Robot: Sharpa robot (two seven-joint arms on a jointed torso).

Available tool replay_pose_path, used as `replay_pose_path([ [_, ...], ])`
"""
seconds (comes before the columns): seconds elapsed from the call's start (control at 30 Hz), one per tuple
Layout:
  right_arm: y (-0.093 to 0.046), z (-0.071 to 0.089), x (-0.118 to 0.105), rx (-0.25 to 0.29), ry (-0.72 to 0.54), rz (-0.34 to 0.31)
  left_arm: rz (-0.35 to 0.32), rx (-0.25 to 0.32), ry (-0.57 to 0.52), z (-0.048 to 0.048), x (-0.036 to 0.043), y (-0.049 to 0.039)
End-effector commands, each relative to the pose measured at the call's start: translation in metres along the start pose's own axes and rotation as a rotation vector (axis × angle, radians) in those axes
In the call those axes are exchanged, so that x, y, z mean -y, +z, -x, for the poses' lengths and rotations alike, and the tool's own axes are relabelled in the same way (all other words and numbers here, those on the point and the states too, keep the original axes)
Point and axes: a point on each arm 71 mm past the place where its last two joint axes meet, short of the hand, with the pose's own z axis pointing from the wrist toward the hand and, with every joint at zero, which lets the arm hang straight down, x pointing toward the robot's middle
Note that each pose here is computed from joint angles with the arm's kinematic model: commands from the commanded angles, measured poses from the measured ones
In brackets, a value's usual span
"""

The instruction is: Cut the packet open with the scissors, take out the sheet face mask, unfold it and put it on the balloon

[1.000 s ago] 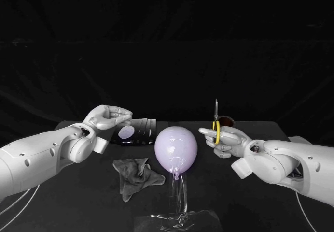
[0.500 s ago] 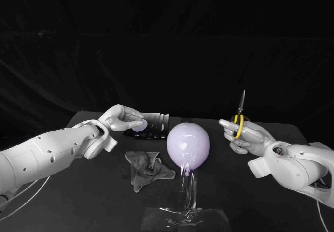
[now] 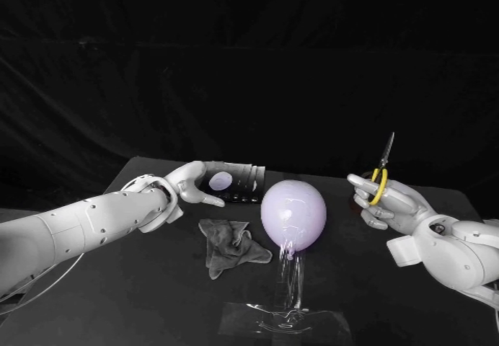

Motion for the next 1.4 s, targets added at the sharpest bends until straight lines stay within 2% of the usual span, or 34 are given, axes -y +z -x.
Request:
replay_pose_path([
  [0.03, 0.0, 0.0, -0.001, 0.004, 0.003, 0.016, 0.037, -0.085, 0.125, -0.0077, -0.0019, 0.0038],
  [0.27, 0.0, -0.002, -0.001, -0.008, -0.003, 0.011, 0.07, -0.11, 0.192, -0.0098, -0.0099, 0.013],
  [0.73, 0.0, -0.004, -0.001, -0.02, -0.014, 0.008, 0.156, -0.144, 0.222, -0.0088, -0.0274, 0.0311],
  [1.4, -0.001, -0.008, -0.001, -0.036, -0.024, 0.006, 0.188, -0.191, 0.227, -0.0173, -0.026, 0.0482],
])
